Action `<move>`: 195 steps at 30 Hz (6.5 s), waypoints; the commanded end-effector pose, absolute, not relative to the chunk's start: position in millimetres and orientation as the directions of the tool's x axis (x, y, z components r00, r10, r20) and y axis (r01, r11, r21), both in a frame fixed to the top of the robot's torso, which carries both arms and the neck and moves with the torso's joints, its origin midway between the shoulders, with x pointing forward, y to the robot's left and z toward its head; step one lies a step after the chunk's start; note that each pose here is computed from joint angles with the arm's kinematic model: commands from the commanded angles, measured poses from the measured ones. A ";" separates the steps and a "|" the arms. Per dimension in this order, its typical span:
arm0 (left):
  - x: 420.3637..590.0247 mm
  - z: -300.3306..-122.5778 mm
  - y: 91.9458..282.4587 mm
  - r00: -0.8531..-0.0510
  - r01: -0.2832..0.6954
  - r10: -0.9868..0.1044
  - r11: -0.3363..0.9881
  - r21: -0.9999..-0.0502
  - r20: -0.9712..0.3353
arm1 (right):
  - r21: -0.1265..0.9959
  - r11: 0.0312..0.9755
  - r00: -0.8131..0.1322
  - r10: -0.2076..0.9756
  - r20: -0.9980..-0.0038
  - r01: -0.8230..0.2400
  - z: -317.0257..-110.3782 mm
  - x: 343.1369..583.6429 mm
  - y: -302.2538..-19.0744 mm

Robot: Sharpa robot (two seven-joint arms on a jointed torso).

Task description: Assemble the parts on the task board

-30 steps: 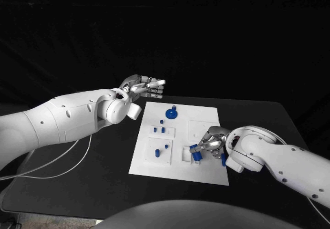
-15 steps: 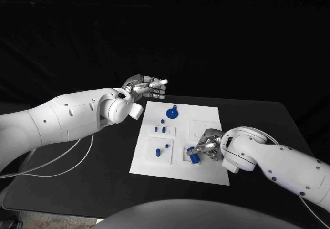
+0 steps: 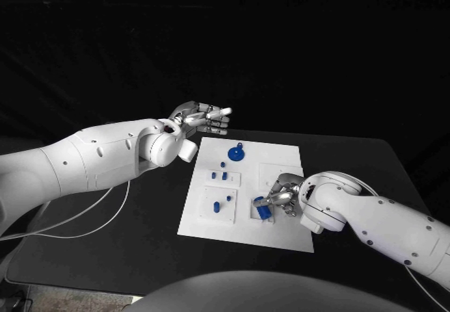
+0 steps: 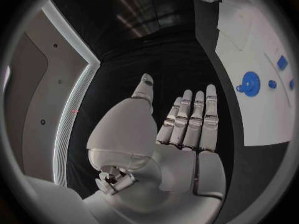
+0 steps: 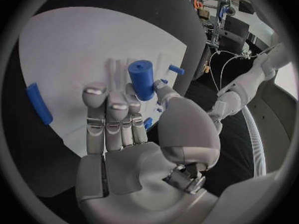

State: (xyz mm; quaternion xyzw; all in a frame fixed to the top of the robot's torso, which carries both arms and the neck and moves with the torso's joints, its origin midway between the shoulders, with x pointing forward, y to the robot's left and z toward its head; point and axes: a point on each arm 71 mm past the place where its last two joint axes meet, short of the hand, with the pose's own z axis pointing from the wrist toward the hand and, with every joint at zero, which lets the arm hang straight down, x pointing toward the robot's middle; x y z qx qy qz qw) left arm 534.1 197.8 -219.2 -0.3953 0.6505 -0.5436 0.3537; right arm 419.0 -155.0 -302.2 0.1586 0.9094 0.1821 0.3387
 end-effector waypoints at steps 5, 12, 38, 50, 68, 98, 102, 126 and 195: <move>533.7 -219.2 194.7 -0.456 -0.134 -0.889 0.093 -0.987 -0.022 | 0.395 0.904 -0.737 0.377 -0.562 0.161 -304.8 419.5 -156.2; 534.0 -219.7 194.2 -0.458 -0.139 -0.888 0.097 -0.986 -0.023 | 0.378 0.913 -0.742 0.360 -0.566 0.154 -307.1 420.4 -157.1; 534.6 -220.8 195.6 -0.458 -0.148 -0.888 0.108 -0.983 -0.029 | 0.393 0.911 -0.727 0.353 -0.589 0.124 -303.1 415.9 -154.2; 534.5 -220.9 198.3 -0.455 -0.150 -0.890 0.111 -0.982 -0.032 | 0.410 0.909 -0.736 0.331 -0.590 0.080 -294.1 408.7 -161.4; 535.0 -222.8 201.0 -0.450 -0.160 -0.892 0.124 -0.979 -0.039 | 0.406 0.914 -0.776 0.256 -0.577 -0.001 -290.7 401.6 -161.7; 535.5 -224.2 202.5 -0.448 -0.168 -0.893 0.130 -0.977 -0.042 | 0.343 0.936 -0.789 0.267 -0.554 0.076 -310.0 405.0 -160.6; 535.6 -224.5 202.4 -0.448 -0.171 -0.893 0.133 -0.976 -0.043 | 0.328 0.942 -0.809 0.243 -0.536 0.066 -313.6 402.9 -160.4; 535.5 -225.3 203.3 -0.451 -0.178 -0.891 0.143 -0.973 -0.049 | 0.335 0.940 -0.793 0.257 -0.553 0.071 -316.1 400.2 -167.5; 529.4 -223.7 224.9 -0.431 -0.166 -0.901 0.134 -0.977 -0.051 | 0.200 0.933 -0.671 0.354 -0.652 0.298 -330.6 408.2 -276.5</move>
